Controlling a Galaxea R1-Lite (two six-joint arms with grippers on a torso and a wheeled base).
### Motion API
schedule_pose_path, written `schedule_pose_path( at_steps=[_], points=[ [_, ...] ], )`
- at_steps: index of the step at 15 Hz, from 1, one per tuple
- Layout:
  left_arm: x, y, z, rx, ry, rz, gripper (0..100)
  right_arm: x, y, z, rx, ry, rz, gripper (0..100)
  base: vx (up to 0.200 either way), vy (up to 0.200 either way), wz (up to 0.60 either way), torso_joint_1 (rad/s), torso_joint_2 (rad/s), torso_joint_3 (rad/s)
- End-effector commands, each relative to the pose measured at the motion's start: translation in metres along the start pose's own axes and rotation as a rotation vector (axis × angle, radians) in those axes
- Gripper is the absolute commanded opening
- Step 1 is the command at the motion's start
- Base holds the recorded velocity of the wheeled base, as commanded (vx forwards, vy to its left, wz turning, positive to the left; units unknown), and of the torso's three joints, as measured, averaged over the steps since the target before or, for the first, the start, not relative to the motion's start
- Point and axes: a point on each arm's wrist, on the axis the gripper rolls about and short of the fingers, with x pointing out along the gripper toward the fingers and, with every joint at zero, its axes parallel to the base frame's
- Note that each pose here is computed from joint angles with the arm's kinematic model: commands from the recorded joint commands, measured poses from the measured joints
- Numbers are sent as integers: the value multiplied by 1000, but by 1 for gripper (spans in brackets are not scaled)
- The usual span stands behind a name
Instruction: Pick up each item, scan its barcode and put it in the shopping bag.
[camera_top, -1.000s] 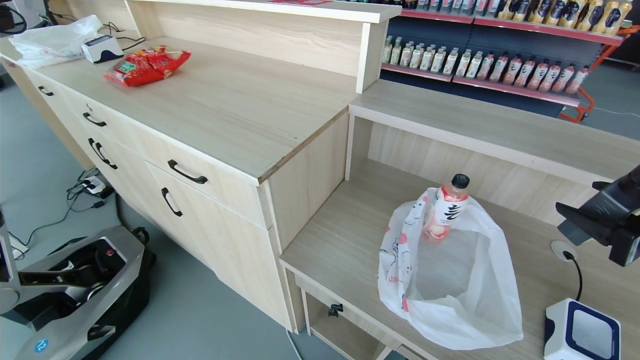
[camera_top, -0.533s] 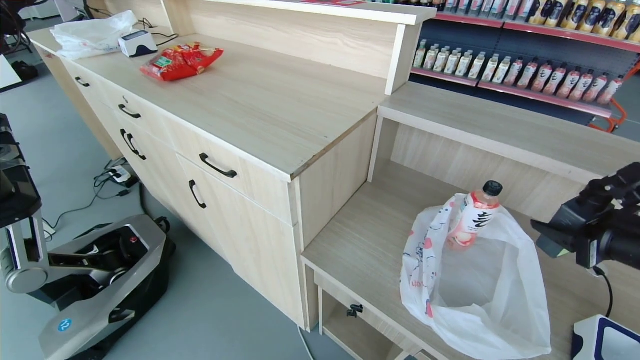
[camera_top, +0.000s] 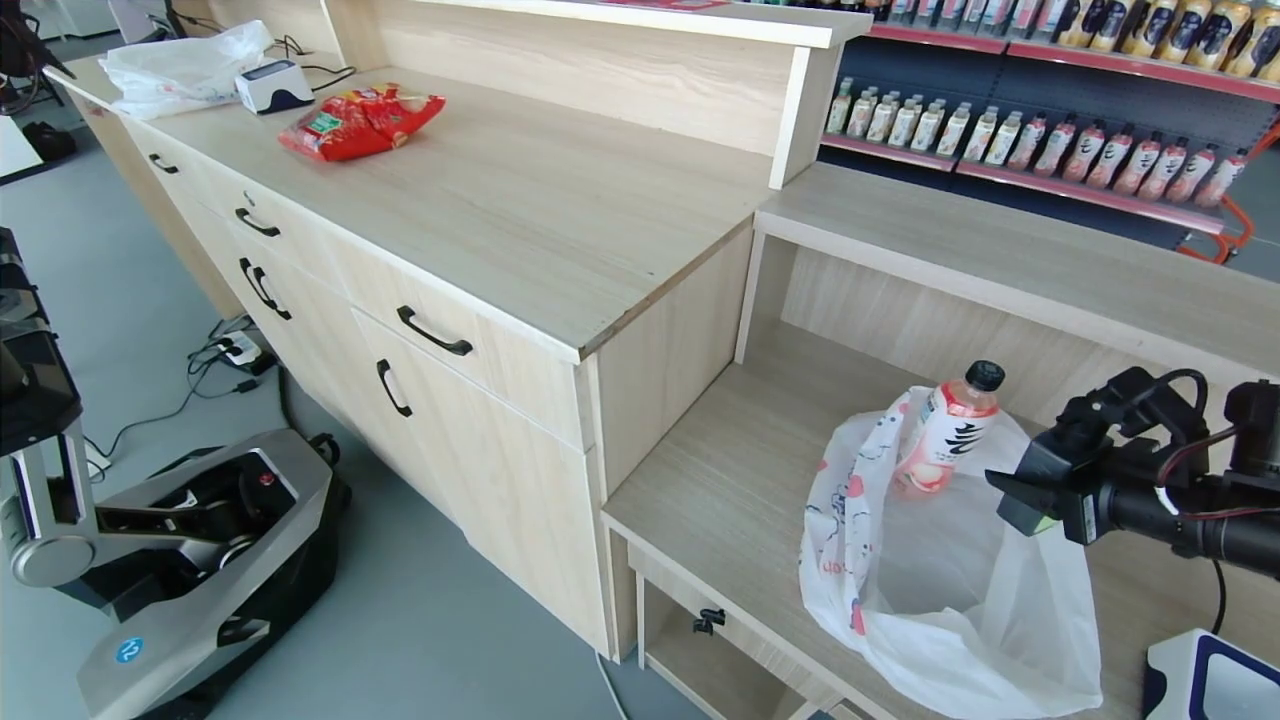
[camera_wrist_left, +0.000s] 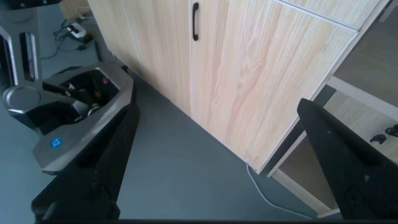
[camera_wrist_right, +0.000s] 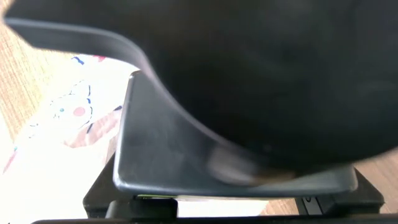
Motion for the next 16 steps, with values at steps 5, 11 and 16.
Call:
schedule_pose_path(
  at_steps=[5, 11, 16],
  points=[
    [0, 0, 0, 0, -1, 1, 100, 29, 9, -25, 33, 59, 100, 0, 0, 0, 0, 0, 0, 0],
    [0, 0, 0, 0, -1, 1, 100, 52, 21, -39, 24, 59, 171, 0, 0, 0, 0, 0, 0, 0],
    [0, 0, 0, 0, -1, 1, 100, 67, 23, -51, 17, 53, 181, 0, 0, 0, 0, 0, 0, 0]
  ],
)
